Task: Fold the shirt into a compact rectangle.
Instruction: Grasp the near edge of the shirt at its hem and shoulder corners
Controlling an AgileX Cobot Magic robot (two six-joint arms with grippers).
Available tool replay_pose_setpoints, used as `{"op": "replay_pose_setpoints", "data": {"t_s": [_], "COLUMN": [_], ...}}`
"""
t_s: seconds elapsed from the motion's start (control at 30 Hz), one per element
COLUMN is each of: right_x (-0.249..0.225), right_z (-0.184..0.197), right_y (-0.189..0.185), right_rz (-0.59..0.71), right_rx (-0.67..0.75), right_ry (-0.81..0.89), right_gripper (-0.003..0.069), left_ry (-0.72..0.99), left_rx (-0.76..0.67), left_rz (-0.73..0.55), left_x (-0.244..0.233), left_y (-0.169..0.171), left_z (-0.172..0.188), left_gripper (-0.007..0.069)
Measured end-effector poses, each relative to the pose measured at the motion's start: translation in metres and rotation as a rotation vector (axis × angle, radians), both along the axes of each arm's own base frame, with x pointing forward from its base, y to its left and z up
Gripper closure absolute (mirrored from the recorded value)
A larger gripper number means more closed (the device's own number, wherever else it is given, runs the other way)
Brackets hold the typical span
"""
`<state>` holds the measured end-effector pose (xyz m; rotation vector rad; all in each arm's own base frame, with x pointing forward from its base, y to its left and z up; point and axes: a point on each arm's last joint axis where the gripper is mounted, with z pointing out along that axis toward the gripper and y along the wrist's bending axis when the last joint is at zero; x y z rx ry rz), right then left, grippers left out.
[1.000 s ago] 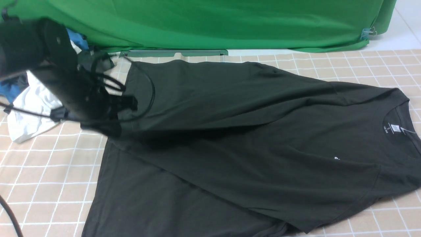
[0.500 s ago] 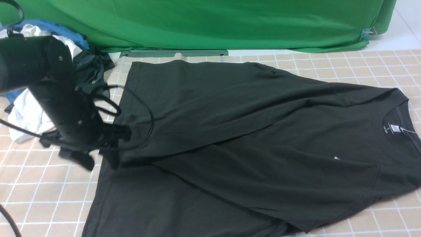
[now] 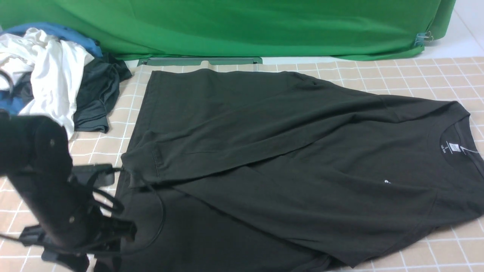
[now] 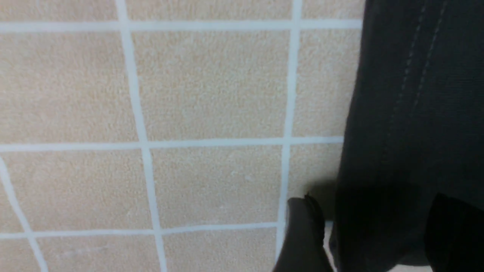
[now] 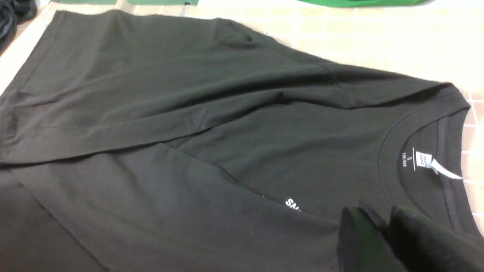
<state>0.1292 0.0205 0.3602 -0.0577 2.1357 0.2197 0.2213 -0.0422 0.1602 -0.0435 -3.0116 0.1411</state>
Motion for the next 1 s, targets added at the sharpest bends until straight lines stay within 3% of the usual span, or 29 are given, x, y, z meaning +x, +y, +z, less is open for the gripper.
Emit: {"op": "replay_pose_setpoints", "data": {"t_s": [0.1, 0.27, 0.47, 0.53, 0.9, 1.0], "right_x": [0.000, 0.001, 0.001, 0.001, 0.035, 0.051], "right_z": [0.000, 0.001, 0.001, 0.000, -0.007, -0.028], "right_y": [0.000, 0.000, 0.000, 0.000, 0.005, 0.010], "right_rz": [-0.001, -0.002, -0.002, -0.001, 0.060, 0.080], "right_rx": [0.001, 0.002, 0.001, 0.001, -0.057, -0.027], "right_ry": [-0.005, -0.015, -0.011, 0.010, 0.488, 0.617], "right_gripper": [0.0515, 0.0515, 0.0515, 0.0515, 0.0510, 0.0451], "left_ry": [-0.006, -0.027, -0.057, -0.071, -0.243, -0.257], "left_rx": [0.006, 0.005, -0.034, -0.047, 0.011, 0.067], "left_rz": [0.004, 0.013, -0.036, -0.034, -0.038, -0.032], "left_x": [-0.006, -0.007, -0.007, -0.008, -0.038, -0.048], "left_y": [0.002, 0.002, -0.001, -0.002, 0.010, 0.016], "left_z": [-0.009, -0.009, -0.008, -0.006, 0.054, 0.064], "left_gripper": [0.0188, 0.0203, 0.0560, 0.0591, 0.0607, 0.0608]}}
